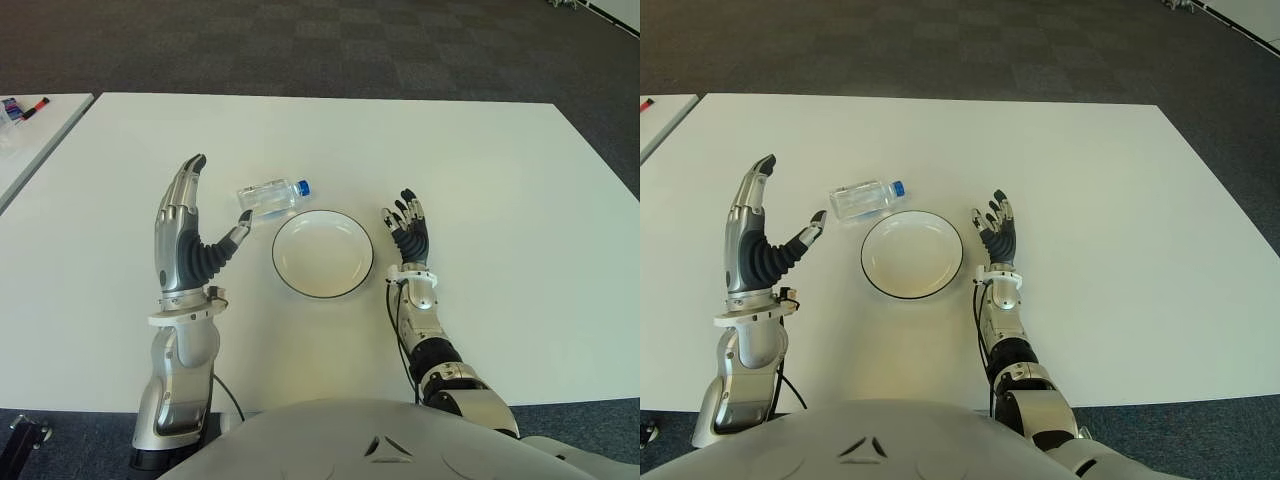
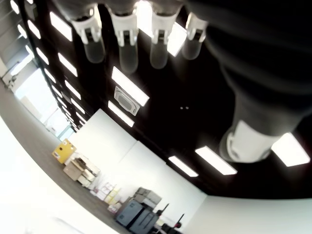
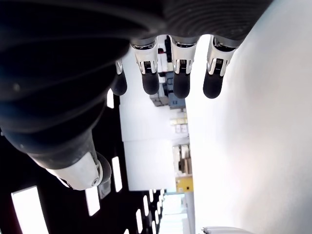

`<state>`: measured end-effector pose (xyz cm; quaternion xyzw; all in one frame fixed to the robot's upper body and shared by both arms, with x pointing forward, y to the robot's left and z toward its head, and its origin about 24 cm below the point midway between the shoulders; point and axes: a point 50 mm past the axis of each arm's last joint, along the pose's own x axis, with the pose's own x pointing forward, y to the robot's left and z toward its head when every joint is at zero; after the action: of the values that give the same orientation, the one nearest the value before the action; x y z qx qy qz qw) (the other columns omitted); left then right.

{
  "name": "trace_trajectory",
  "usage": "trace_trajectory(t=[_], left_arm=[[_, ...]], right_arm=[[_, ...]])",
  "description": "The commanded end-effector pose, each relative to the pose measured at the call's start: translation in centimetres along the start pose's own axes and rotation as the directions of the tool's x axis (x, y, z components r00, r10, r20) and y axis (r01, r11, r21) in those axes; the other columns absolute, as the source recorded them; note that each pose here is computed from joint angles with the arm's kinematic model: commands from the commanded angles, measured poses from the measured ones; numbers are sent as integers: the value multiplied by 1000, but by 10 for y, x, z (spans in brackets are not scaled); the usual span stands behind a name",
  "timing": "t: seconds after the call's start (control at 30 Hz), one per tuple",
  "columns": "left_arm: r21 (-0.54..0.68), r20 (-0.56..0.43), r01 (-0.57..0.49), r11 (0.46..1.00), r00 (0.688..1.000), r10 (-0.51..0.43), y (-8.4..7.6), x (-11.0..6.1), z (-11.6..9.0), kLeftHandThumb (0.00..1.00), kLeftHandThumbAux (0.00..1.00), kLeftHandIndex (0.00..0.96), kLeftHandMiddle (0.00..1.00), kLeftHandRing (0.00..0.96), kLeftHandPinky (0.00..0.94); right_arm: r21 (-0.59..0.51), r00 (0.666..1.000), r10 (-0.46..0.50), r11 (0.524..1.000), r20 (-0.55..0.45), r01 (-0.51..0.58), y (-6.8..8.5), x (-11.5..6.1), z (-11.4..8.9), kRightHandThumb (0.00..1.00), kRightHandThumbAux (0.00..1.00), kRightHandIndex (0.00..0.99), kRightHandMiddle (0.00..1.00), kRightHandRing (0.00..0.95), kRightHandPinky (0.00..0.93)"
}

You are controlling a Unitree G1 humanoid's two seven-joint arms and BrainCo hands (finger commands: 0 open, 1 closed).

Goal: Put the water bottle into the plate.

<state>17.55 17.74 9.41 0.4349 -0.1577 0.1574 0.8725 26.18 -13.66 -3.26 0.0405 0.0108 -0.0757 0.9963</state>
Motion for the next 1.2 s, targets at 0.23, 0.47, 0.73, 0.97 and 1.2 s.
trace_trajectory(t=[0.23,0.47,0.73,0.97,1.2], left_arm=[[187,-4,84,979,996,-85,4,12,0,431,579,0,73,71,87],[230,-4,121,966,992,-123,2,21,-2,432,567,0,75,62,51],[309,5,177,934,982,-187,-13,45,-13,426,552,0,63,46,38],[369,-6,229,901,970,-244,-21,56,-18,477,549,0,35,19,49],[412,-37,294,862,951,-307,-31,70,-21,510,545,0,16,2,51]], right_arm=[[14,988,-23,1000,-153,25,2,-20,-28,60,716,87,93,94,137],[13,988,-24,1000,-153,26,3,-20,-28,60,718,87,93,93,135],[16,988,-24,1000,-153,27,5,-20,-28,58,715,87,93,92,134],[19,987,-26,999,-160,29,5,-20,-29,54,724,91,96,92,134],[25,987,-24,999,-156,28,6,-20,-28,56,724,82,90,88,132]])
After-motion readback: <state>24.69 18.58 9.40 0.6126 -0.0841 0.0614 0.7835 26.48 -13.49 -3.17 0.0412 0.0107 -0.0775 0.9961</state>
